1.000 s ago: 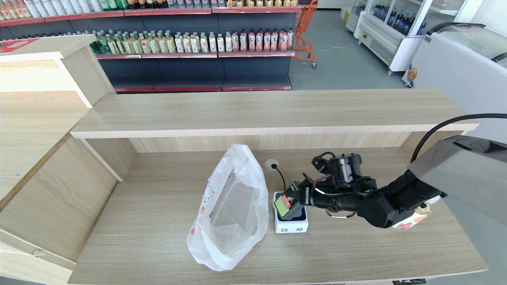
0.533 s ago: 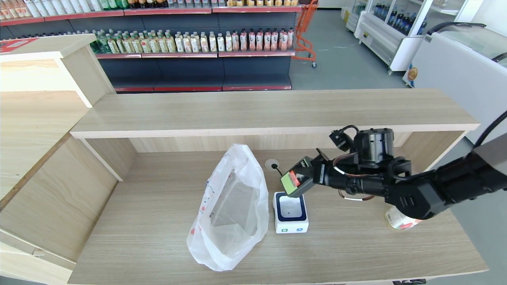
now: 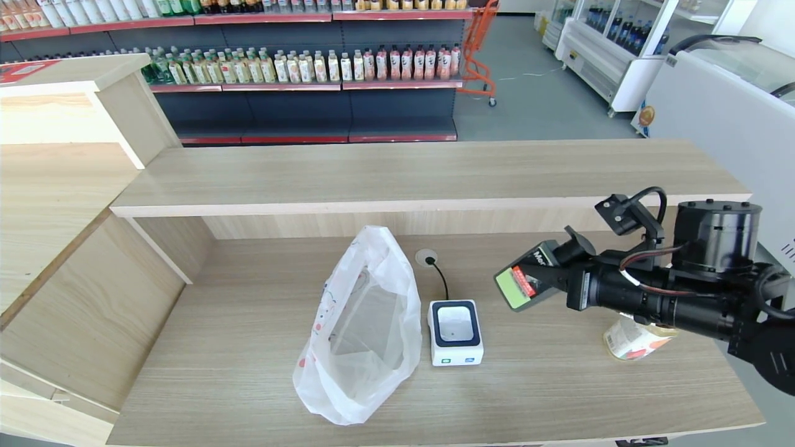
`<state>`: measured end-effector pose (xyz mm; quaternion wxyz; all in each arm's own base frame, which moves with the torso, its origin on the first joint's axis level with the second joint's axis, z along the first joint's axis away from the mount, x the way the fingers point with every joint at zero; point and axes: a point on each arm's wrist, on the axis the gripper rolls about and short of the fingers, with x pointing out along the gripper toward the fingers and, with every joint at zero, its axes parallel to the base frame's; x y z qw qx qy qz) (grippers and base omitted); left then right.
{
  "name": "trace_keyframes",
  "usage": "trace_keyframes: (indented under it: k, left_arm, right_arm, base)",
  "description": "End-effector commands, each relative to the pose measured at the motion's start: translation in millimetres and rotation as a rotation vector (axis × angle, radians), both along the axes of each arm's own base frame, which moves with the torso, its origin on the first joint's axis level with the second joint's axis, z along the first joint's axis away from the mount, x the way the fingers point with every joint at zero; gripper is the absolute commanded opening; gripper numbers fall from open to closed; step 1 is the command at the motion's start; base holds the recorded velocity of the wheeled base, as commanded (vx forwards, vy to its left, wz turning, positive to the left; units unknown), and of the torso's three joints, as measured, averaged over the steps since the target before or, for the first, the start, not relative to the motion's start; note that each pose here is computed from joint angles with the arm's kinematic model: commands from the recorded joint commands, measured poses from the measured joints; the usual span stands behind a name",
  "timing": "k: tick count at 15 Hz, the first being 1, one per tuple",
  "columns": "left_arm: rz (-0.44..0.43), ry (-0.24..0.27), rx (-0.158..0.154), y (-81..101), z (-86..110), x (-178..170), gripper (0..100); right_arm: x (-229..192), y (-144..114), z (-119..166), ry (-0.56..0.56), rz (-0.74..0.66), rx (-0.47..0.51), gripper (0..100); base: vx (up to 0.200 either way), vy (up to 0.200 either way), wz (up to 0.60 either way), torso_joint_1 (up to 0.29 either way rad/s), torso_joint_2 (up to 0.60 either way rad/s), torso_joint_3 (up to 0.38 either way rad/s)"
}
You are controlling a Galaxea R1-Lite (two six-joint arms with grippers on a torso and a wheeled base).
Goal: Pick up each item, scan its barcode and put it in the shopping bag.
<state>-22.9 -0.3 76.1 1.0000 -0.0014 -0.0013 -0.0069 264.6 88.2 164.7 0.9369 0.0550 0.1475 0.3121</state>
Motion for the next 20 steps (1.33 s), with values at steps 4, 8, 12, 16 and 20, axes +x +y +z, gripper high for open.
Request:
trace_keyframes:
  k: [4,8,12,16,20]
  left_arm:
    - [0.000,0.000,-0.003,0.0,0.0,0,100]
    - [0.000,0.001,0.000,0.0,-0.2,0,100]
    - [0.000,0.001,0.000,0.0,-0.2,0,100]
    - [0.000,0.001,0.000,0.0,-0.2,0,100]
    - [0.000,0.001,0.000,0.0,-0.2,0,100]
  right_arm:
    - [-9,-3,11,-0.011,-0.010,0.046,0]
    - [-9,-4,7,0.067,-0.035,0.108,0]
    - [-5,-3,0,0.098,-0.035,0.111,0]
    - [-3,1,-2,0.151,-0.043,0.164,0]
    - [-7,10,-2,0.219,-0.035,0.235,0]
  base:
    - [-0.050,0.000,0.00,0.002,0.00,-0.001]
    - [-0.150,0.000,0.00,-0.003,0.01,0.001]
    - [0.000,0.000,0.00,0.000,0.00,0.000]
    - [0.000,0.150,0.00,0.010,0.00,0.003]
    - [0.000,0.200,0.00,0.008,0.00,0.004]
